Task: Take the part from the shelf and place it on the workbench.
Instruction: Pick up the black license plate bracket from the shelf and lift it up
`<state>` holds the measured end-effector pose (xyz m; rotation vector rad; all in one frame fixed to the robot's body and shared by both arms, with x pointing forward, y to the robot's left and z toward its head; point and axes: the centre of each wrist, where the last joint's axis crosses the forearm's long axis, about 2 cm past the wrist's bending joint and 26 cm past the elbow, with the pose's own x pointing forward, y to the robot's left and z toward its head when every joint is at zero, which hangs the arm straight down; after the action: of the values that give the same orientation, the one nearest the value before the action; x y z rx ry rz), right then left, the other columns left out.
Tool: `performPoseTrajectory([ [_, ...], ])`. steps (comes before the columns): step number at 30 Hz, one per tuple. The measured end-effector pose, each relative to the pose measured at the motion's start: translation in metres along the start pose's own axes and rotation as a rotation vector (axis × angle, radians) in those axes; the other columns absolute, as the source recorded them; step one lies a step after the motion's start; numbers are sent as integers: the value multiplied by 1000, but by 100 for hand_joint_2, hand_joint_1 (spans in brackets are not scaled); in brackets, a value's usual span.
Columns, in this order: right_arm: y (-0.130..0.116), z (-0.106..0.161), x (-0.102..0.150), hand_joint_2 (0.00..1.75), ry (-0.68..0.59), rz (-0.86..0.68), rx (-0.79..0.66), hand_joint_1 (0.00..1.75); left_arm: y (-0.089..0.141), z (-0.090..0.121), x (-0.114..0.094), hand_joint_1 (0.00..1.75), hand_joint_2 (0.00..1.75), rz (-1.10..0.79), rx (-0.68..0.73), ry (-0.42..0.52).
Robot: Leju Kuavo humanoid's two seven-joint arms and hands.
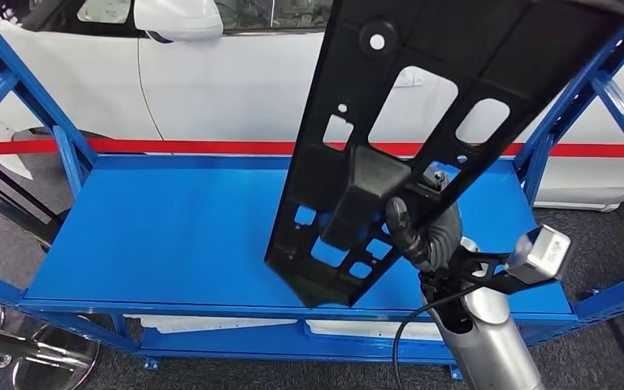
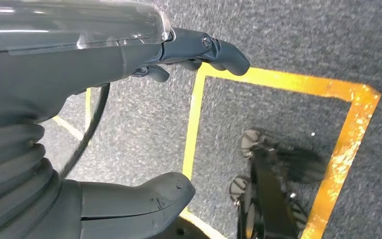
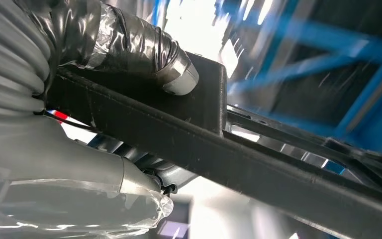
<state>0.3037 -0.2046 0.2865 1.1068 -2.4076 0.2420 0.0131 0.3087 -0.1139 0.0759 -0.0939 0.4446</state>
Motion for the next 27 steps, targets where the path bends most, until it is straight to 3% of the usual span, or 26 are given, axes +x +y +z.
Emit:
performPoseTrajectory([
  [7,9,10,12,175,-17,-24,140,175,0,0,5,0,175,6,-9,-55],
  [19,23,77,26,175,52,79,215,175,0,0,10,0,175,-2,-7,-71],
  [27,42,76,25,175,23,197,276,175,1,-1,15,0,175,-37,-15,-80],
])
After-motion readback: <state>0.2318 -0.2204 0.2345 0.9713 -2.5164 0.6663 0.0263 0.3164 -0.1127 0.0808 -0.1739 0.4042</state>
